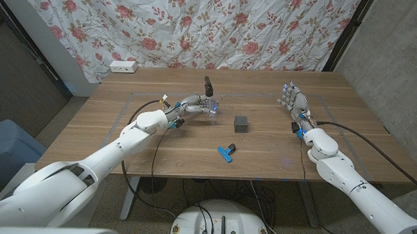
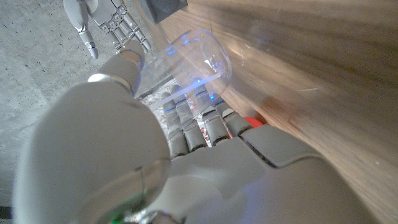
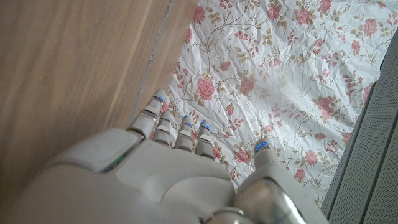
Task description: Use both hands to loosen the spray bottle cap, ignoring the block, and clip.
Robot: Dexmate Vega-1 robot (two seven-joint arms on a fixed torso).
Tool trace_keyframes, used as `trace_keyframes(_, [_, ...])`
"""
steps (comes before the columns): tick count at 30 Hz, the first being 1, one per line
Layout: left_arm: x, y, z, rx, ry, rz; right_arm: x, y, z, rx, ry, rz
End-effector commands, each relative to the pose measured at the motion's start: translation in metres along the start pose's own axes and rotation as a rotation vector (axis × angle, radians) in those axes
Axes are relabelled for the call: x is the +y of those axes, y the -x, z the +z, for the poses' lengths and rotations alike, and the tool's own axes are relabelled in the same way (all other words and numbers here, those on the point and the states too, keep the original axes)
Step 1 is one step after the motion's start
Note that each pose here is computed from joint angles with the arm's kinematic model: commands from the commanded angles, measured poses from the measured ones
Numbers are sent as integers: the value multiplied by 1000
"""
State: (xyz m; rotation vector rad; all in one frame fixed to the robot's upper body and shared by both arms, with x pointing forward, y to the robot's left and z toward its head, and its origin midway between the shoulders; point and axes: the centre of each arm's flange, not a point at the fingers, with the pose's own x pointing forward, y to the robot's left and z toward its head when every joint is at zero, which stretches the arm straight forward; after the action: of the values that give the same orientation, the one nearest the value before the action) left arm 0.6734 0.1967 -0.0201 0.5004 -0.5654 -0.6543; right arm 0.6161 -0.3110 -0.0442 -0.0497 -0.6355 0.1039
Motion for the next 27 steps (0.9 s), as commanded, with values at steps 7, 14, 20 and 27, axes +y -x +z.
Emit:
trace_keyframes(7, [-1,-6,18,-8,-56,-1,10,10,36,-34,123,7])
trace_keyframes(14, [-3,-6,24,-2,-71,-8,18,14,54,-28,261,-9])
trace_keyframes(20, [-1,-4,30,12,-100,-11,25,16,67,-24,376,6])
trace_keyframes(27, [0,-3,34,19,-122,8,34,15,84,-45,452,22])
